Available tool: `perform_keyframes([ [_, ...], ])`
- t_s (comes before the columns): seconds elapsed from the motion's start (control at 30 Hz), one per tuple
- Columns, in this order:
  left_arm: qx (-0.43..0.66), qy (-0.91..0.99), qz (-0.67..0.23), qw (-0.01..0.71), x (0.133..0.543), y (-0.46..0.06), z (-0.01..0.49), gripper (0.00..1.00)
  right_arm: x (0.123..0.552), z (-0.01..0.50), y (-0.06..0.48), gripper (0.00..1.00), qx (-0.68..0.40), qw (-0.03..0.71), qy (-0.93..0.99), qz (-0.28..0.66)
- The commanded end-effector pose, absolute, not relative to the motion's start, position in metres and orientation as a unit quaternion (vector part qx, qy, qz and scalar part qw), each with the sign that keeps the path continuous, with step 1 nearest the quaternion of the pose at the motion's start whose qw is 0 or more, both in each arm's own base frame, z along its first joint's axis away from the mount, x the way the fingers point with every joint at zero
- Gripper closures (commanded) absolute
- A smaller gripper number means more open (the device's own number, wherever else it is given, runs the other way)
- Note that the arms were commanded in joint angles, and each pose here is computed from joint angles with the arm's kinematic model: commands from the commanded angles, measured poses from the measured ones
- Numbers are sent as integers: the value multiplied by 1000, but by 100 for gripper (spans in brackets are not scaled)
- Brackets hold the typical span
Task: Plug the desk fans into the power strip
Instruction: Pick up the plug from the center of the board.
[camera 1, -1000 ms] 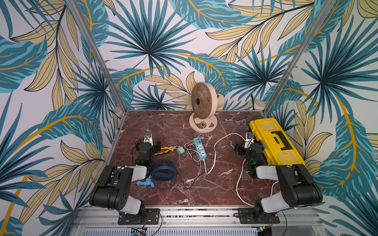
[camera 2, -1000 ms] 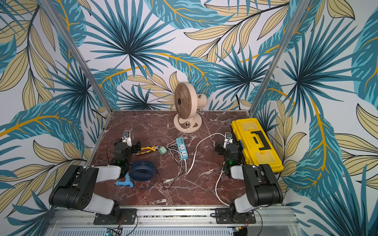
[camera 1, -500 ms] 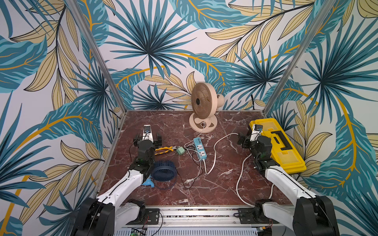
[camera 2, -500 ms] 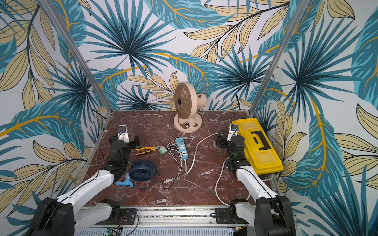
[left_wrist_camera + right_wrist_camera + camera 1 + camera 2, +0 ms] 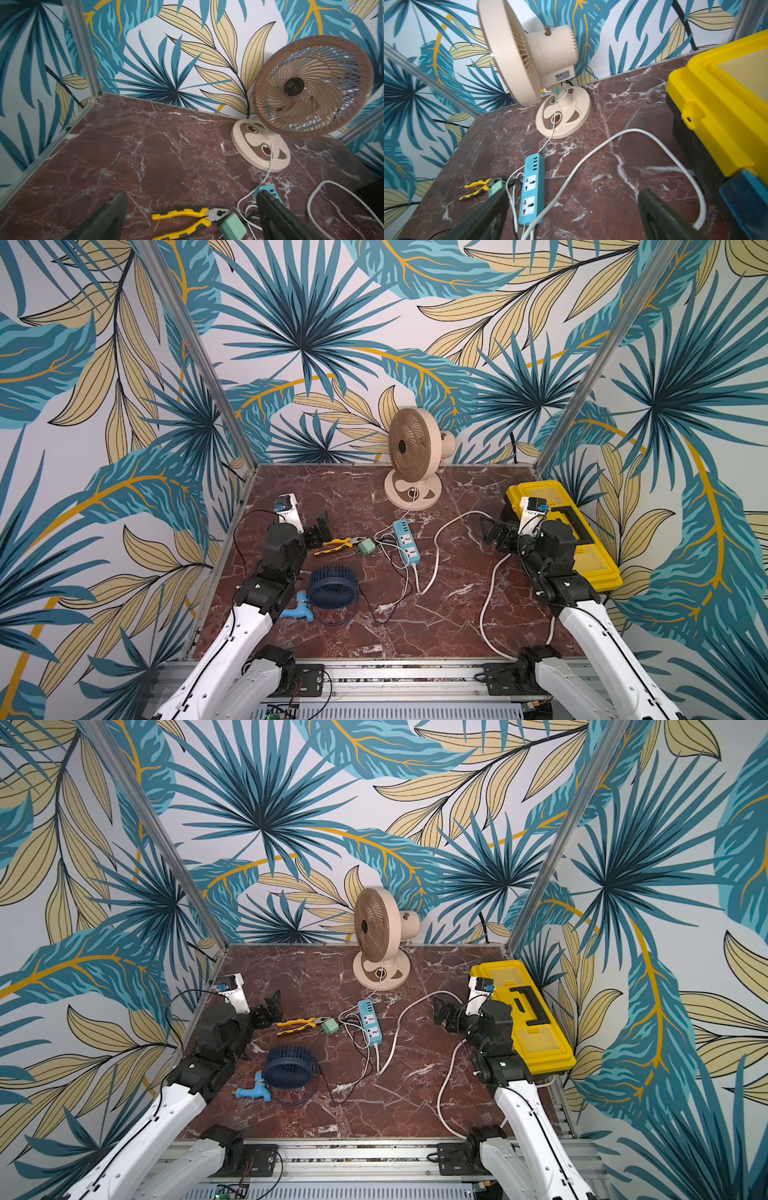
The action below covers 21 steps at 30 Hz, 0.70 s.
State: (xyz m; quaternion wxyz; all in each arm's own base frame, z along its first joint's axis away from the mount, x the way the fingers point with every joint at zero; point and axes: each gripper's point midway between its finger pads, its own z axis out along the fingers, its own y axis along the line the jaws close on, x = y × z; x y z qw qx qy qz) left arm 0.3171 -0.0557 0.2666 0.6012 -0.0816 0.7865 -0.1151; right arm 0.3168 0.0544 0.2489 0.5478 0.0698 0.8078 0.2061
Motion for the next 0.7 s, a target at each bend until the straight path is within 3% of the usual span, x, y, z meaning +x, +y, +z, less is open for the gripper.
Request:
perform_keyframes([
  [0.0,-40,785,-174,593,293,-75,276,0,300,238,66,0,67,525,813,243],
  [0.07,-34,777,-178,603,282,-73,278,0,299,236,68,0,83,523,807,262],
  [0.23,-175,743,-185,619,274,-39,250,0,298,235,95,0,50,515,783,346],
  [0.47,-154,744,-211,615,285,-53,244,0,303,237,121,0,18,499,749,436],
  [0.67,-105,776,-245,571,300,-83,236,0,305,220,141,1,-11,470,772,427],
])
